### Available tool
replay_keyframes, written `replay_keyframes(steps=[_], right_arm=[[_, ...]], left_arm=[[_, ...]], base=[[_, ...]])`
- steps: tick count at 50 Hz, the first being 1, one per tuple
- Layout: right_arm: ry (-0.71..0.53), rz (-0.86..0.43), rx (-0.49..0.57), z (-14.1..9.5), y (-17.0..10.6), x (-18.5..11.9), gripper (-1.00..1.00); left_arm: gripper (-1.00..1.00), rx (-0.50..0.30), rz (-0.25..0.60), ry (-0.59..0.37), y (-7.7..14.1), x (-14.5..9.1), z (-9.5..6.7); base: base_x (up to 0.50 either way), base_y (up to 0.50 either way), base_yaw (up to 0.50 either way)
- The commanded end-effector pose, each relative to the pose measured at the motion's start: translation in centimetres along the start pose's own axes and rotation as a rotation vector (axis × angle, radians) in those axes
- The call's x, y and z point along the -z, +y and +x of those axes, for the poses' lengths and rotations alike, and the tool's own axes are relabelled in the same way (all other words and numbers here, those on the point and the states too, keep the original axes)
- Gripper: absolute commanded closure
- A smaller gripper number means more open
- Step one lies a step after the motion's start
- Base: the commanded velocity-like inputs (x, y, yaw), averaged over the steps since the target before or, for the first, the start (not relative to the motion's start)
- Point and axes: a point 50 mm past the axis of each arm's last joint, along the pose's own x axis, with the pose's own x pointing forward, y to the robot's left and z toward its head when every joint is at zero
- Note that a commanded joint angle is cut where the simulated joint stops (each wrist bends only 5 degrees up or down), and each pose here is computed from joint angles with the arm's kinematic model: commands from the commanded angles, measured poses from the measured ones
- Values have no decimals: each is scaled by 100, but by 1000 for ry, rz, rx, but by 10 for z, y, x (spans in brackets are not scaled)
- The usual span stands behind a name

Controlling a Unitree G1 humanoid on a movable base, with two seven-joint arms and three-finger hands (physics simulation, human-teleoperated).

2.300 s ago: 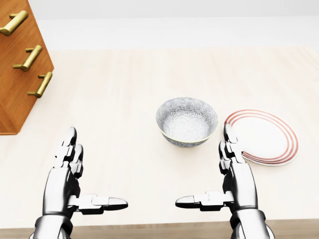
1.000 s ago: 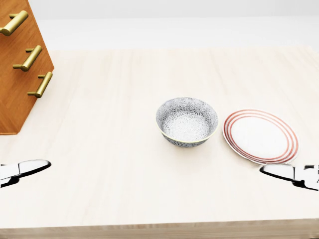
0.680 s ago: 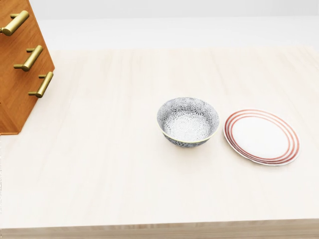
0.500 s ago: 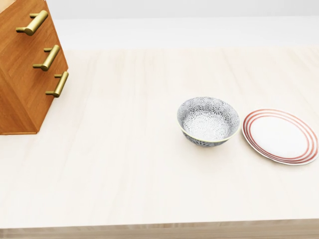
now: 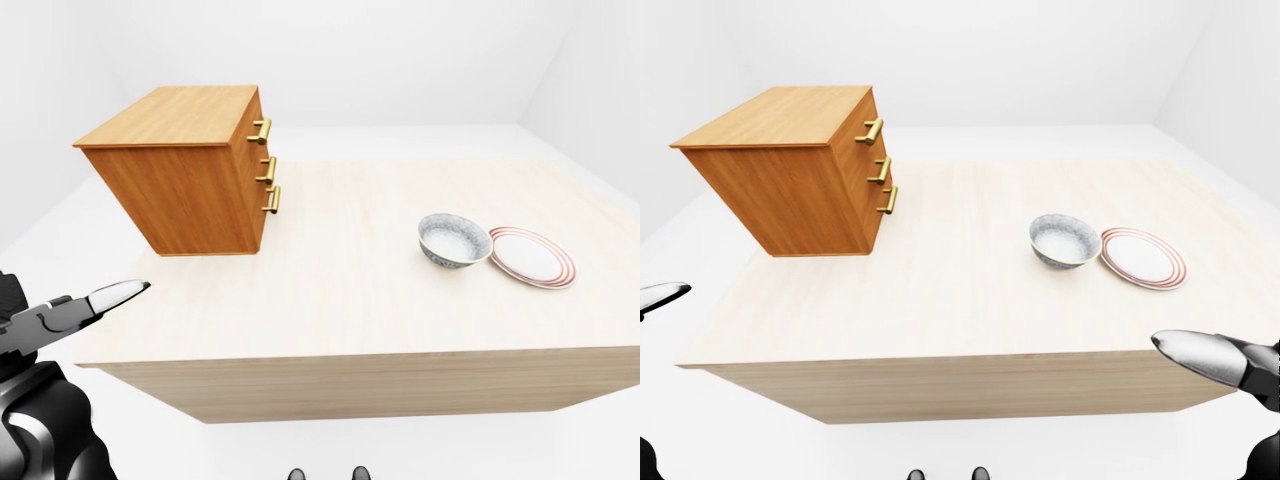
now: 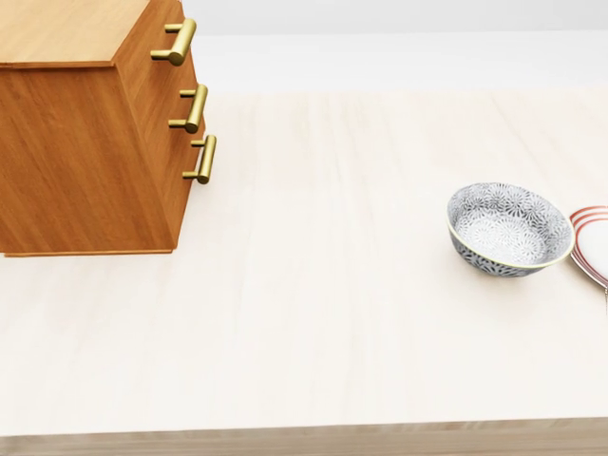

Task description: Put the bowl on top of the cabinet.

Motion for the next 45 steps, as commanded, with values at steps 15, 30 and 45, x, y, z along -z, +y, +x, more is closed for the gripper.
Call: replay_keyframes(steps=[15, 30, 45], right_arm=[[2, -7, -9, -1, 3, 0, -100], [21, -6, -11, -3, 4, 4, -100], [14, -2, -12, -2, 4, 3, -100]], left_arm=[[-100, 38, -23, 0, -4, -2, -2], [-100, 39, -25, -7, -5, -3, -2], [-100, 40, -27, -10, -6, -4, -2]], base=[[0, 50, 0], [17, 27, 0], [50, 0, 0]])
